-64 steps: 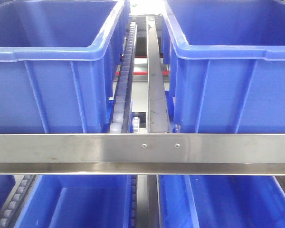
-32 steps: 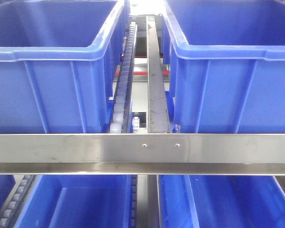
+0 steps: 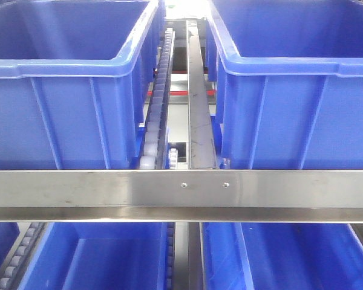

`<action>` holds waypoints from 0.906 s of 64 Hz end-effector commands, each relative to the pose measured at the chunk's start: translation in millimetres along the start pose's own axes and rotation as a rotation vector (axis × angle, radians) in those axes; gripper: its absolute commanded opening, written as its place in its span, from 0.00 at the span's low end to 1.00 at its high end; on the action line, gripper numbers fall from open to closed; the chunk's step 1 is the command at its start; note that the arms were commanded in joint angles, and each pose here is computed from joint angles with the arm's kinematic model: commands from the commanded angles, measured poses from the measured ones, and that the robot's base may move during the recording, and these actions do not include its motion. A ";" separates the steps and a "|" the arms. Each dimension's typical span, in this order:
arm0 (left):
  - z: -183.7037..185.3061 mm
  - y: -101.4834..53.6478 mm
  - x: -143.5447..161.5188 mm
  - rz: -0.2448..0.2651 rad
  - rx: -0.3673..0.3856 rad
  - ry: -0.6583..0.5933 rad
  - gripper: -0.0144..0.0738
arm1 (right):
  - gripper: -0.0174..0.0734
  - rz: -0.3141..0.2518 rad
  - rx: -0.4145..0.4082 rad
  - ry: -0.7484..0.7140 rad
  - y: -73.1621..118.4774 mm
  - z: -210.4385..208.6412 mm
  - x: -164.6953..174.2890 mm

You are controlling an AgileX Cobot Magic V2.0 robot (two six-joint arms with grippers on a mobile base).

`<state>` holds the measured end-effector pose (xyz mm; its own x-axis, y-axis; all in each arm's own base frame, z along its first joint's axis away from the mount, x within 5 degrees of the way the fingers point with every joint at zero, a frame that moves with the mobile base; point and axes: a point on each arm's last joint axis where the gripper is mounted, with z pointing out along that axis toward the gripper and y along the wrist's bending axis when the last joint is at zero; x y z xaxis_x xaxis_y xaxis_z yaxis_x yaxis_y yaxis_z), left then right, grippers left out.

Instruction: Pick and sort blue part to right shelf

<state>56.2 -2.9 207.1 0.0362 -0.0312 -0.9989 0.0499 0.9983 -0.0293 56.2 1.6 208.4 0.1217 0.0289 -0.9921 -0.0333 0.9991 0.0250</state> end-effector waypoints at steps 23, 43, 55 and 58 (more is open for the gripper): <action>-1.3 0.4 -1.1 -0.006 -0.001 -0.086 0.30 | 0.25 -0.009 0.007 -0.135 -0.2 -2.8 -17.0; -1.3 0.4 -1.1 -0.006 -0.001 -0.086 0.30 | 0.25 -0.009 0.007 -0.135 -0.2 -2.8 -17.0; -1.3 0.4 -1.1 -0.006 -0.001 -0.086 0.30 | 0.25 -0.009 0.007 -0.135 -0.2 -2.8 -17.0; -1.3 0.4 -1.1 -0.006 -0.001 -0.086 0.30 | 0.25 -0.009 0.007 -0.135 -0.2 -2.8 -17.0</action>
<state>56.2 -2.9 207.1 0.0362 -0.0312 -0.9989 0.0499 0.9983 -0.0293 56.2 1.6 208.4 0.1217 0.0289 -0.9921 -0.0333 0.9991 0.0250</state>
